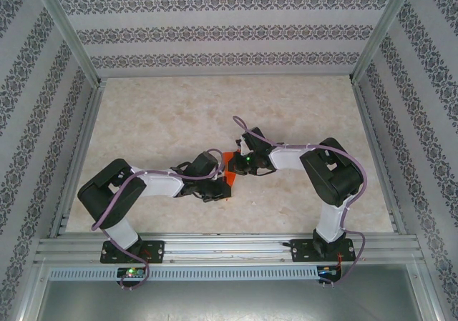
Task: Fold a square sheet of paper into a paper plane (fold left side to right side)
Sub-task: Fold the wing for the fifth time at the center of the table.
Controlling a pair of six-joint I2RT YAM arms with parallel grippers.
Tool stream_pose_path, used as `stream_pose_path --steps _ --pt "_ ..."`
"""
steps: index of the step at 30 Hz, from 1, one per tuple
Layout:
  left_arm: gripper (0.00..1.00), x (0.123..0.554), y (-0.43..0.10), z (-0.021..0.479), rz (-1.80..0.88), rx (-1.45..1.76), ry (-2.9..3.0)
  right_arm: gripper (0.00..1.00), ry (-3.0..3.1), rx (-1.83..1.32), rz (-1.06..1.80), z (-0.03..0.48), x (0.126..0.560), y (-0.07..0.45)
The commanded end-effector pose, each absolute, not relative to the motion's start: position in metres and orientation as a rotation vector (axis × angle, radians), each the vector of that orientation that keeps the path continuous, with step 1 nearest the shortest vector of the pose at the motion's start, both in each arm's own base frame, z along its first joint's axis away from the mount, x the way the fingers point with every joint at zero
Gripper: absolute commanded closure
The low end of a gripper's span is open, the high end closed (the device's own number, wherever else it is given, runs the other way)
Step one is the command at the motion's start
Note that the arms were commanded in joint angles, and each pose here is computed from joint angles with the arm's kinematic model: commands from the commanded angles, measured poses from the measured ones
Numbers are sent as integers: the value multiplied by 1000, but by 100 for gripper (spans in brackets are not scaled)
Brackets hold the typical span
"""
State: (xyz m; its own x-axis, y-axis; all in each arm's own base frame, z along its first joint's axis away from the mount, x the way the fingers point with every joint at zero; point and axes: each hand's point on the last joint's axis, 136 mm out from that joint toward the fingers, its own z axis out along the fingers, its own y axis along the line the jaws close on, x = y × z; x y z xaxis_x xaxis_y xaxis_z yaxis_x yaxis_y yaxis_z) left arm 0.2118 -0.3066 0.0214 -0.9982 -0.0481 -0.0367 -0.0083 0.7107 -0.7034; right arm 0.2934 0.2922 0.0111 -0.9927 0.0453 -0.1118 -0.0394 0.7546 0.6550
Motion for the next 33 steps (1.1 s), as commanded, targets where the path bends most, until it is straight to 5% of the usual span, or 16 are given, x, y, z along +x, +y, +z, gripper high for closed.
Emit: stream_pose_path --steps 1,26,33 --pt "96 206 -302 9 -1142 -69 2886 100 3136 95 661 -62 240 240" --pt "96 165 -294 0 -1218 -89 2934 100 3153 86 629 -63 239 236" --pt "96 176 -293 40 -1279 -58 2819 100 3145 92 668 -60 240 240"
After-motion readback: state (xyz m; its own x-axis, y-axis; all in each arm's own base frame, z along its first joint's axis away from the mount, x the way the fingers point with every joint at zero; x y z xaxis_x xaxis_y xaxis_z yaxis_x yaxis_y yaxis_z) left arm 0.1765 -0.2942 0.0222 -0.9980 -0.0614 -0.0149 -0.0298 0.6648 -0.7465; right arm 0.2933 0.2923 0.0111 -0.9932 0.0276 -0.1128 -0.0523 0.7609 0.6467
